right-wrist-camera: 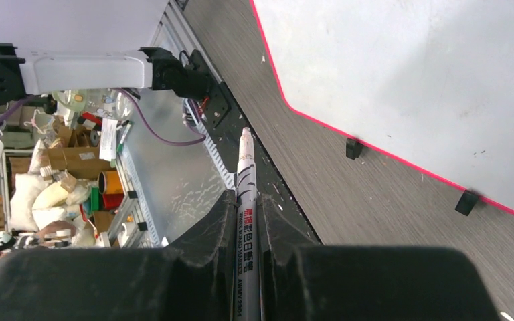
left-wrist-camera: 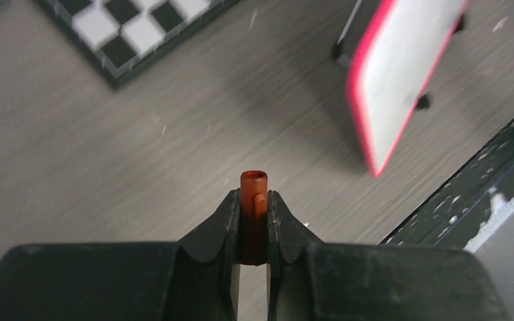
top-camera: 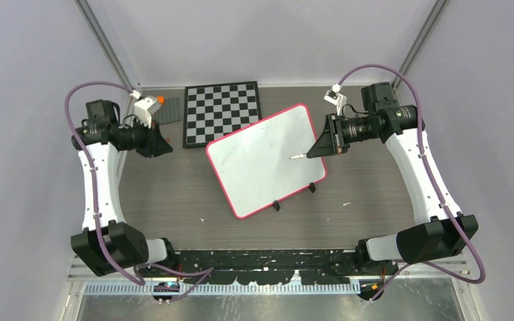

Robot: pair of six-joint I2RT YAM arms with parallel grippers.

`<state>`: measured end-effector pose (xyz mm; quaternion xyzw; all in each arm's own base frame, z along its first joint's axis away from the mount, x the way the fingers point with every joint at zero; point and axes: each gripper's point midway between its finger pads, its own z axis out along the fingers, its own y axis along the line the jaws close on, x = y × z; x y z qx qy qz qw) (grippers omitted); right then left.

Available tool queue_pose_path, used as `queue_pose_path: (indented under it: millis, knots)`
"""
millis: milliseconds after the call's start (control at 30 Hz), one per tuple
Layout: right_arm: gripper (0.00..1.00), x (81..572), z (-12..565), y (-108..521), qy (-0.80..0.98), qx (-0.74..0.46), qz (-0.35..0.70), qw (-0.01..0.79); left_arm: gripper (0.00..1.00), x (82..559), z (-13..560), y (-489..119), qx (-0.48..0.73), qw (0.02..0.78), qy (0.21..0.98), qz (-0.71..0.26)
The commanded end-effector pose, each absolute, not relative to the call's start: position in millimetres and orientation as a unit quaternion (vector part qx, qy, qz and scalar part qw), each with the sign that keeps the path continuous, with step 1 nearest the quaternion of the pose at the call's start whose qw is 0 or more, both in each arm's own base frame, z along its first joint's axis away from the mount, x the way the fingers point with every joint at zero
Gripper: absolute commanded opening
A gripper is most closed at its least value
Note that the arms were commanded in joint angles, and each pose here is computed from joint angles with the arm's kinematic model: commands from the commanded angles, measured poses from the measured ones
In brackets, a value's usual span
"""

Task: Write a sentence on the whiteboard
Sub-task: Place the pen cap at the center of the board.

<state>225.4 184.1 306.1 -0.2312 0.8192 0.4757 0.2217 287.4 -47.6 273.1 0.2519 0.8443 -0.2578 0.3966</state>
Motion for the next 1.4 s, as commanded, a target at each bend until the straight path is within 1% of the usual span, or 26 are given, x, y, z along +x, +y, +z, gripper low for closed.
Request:
queue_pose_path:
  millis: [0,133,300,567,967,1133,1233,1300,1367]
  knots:
    - [0.0,229,304,182,0.817,-0.239,0.46,0.252,0.0,272,197,2,0.256,0.313,0.896,-0.182]
    - [0.0,229,288,183,0.827,-0.235,0.449,0.243,0.0,267,144,28,0.253,0.266,0.922,-0.124]
    - [0.0,228,270,183,0.837,-0.233,0.438,0.231,0.05,263,95,48,0.24,0.217,0.942,-0.088]
    - [0.0,227,254,188,0.843,-0.24,0.431,0.213,0.06,261,38,57,0.252,0.166,0.952,-0.043]
    - [0.0,222,249,195,0.845,-0.261,0.417,0.209,0.12,250,10,41,0.299,0.121,0.946,-0.03]
    - [0.0,222,251,197,0.845,-0.263,0.417,0.209,0.19,247,5,37,0.312,0.109,0.943,-0.031]
    - [0.0,223,251,197,0.846,-0.263,0.415,0.209,0.26,246,4,35,0.316,0.104,0.943,-0.031]
    - [0.0,222,250,197,0.846,-0.263,0.415,0.208,0.33,245,6,32,0.318,0.103,0.942,-0.041]
    - [0.0,222,251,198,0.845,-0.264,0.416,0.206,0.36,246,10,27,0.319,0.107,0.94,-0.052]
